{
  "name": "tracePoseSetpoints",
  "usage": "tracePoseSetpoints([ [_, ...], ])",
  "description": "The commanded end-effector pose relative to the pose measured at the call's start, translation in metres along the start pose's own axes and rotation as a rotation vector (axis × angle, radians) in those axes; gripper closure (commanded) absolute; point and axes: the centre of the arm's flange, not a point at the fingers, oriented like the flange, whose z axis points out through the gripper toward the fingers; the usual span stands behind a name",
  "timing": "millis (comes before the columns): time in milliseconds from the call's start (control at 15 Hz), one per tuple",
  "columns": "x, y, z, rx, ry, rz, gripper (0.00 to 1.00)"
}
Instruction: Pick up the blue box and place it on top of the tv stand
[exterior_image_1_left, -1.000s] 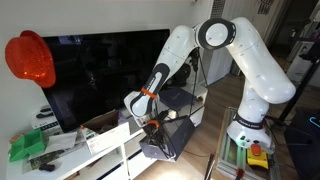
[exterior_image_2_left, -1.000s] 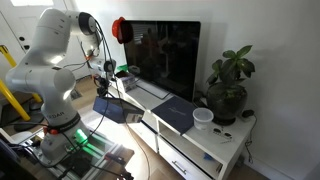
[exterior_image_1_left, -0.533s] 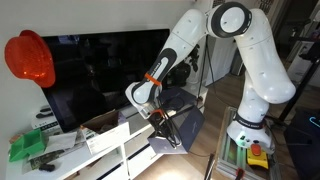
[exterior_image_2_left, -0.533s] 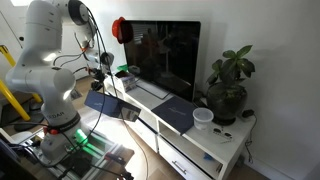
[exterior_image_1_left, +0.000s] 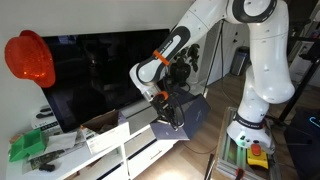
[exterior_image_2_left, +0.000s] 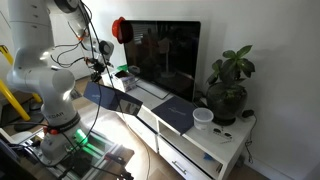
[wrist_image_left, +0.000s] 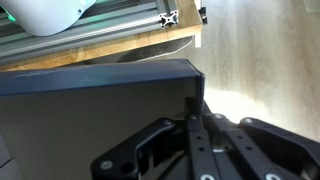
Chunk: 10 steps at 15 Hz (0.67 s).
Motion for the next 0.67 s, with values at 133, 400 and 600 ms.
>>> tracePoseSetpoints([
  [133, -0.027, 0.026, -0.033, 0.047, 0.22, 0.077, 0.99],
  [400, 0.006, 0.034, -0.042, 0.076, 0.429, 0.091, 0.99],
  [600, 0.036, 0.032, -0.034, 0.142, 0.498, 0.084, 0.99],
])
